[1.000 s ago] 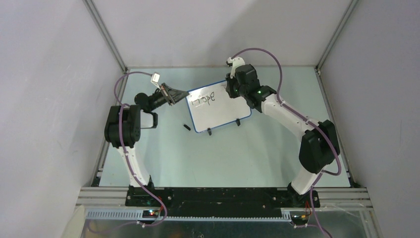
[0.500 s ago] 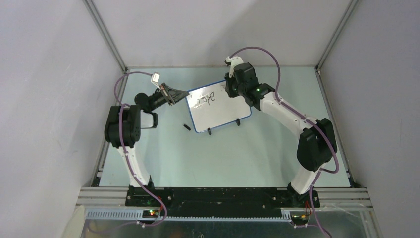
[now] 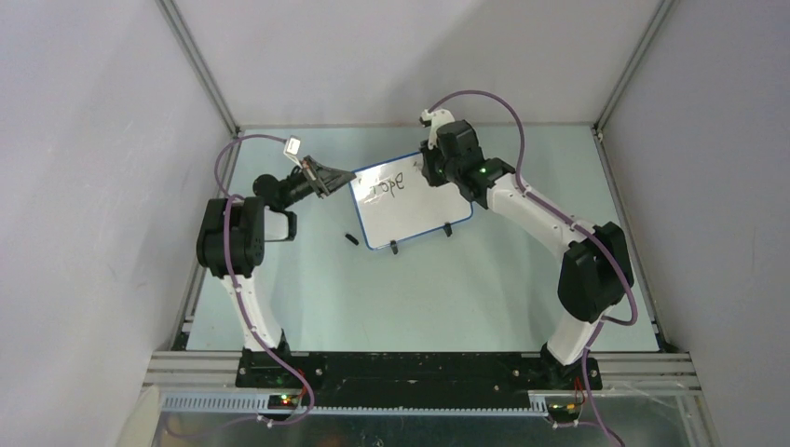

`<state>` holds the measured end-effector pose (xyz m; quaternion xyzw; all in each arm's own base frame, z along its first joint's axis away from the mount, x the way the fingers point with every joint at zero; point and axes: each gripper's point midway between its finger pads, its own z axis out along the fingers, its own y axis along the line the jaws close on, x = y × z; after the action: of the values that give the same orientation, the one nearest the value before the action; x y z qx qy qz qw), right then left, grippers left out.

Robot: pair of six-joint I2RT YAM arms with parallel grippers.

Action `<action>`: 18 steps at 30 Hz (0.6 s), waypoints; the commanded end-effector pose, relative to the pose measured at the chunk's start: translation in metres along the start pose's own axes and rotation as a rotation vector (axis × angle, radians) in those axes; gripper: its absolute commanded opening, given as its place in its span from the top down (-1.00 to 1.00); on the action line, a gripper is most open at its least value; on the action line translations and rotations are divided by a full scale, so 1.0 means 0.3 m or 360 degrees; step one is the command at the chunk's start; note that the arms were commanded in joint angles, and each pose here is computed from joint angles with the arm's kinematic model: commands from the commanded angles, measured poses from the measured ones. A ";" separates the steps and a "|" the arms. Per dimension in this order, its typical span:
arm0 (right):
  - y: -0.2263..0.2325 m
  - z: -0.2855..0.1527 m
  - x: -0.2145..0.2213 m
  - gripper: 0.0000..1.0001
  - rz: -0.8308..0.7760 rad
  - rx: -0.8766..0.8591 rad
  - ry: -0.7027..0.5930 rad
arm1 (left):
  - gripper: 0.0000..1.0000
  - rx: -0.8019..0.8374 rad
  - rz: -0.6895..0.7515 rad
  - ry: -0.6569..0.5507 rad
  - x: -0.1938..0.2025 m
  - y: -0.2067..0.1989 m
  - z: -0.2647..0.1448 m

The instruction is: Write a sentence on the whiteboard

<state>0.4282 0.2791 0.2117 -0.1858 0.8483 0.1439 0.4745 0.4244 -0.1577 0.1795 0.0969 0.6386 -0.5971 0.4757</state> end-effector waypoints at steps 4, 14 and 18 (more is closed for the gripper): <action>0.001 -0.008 0.048 1.00 -0.0032 0.0007 0.0058 | 1.00 0.0086 0.0105 0.0025 -0.014 -0.042 0.013; 0.002 -0.027 0.103 1.00 -0.0042 0.0019 0.0107 | 1.00 0.0085 0.0105 0.0024 -0.014 -0.041 0.013; 0.011 -0.037 0.108 1.00 -0.0049 0.0013 0.0110 | 1.00 0.0085 0.0106 0.0023 -0.015 -0.043 0.013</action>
<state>0.4070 0.2755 0.1841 -0.1999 0.8642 0.1346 0.4416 0.4248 -0.1576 0.1793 0.0955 0.6389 -0.5968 0.4759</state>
